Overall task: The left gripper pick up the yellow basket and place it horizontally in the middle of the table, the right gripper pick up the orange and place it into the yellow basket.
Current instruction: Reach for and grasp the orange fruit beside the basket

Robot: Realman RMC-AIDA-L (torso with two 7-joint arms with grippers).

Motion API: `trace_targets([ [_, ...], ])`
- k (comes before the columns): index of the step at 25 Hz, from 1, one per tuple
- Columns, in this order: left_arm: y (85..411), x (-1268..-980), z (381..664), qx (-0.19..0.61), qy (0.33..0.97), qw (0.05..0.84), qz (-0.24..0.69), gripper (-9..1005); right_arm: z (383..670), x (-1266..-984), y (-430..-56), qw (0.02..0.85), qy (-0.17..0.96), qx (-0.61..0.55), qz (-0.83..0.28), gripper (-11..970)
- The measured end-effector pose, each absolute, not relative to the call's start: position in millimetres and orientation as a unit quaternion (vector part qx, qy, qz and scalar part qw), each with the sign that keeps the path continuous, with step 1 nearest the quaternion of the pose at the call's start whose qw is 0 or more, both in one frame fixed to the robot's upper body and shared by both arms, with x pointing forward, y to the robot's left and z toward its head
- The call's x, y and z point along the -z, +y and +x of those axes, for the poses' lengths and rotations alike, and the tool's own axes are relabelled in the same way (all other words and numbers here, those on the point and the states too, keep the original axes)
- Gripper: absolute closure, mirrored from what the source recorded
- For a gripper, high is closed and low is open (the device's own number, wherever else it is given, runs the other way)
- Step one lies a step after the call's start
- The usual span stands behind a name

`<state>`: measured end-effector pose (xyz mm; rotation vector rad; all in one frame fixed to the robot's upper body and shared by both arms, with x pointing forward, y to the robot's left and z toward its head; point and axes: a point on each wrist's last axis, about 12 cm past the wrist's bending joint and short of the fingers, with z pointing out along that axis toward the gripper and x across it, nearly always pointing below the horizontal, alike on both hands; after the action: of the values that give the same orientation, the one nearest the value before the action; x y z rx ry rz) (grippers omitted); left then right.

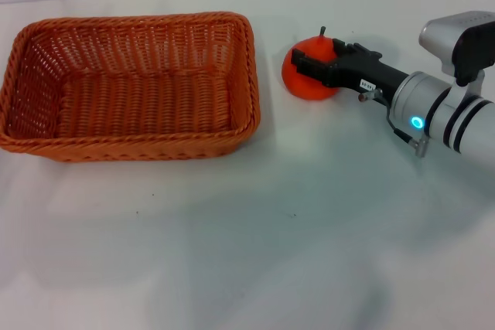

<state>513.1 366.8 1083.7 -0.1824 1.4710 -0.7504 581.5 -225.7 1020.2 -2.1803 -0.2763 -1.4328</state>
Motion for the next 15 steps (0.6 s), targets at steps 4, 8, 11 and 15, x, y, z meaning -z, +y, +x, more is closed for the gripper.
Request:
trace_targets([
  [4,367.2,-1083.2,512.0,0.333,0.654,0.674,-0.081,197,580.7,-1018.7,-226.1,0.254,-0.100,0.526,-0.806,61],
  [8,367.5,-1082.9,511.6,0.333,0.655,0.674,-0.082,197,577.8,-1018.2,-226.7,0.257,-0.101,0.529,-0.802,66],
  [11,368.0,-1083.1,511.5,0.332,0.655,0.674,-0.081,197,574.3,-1018.4,-226.9,0.262,-0.109,0.535,-0.796,106],
  [15,369.0,-1082.9,510.9,0.331,0.656,0.674,-0.081,197,570.9,-1018.4,-227.7,0.269,-0.108,0.539,-0.790,256],
])
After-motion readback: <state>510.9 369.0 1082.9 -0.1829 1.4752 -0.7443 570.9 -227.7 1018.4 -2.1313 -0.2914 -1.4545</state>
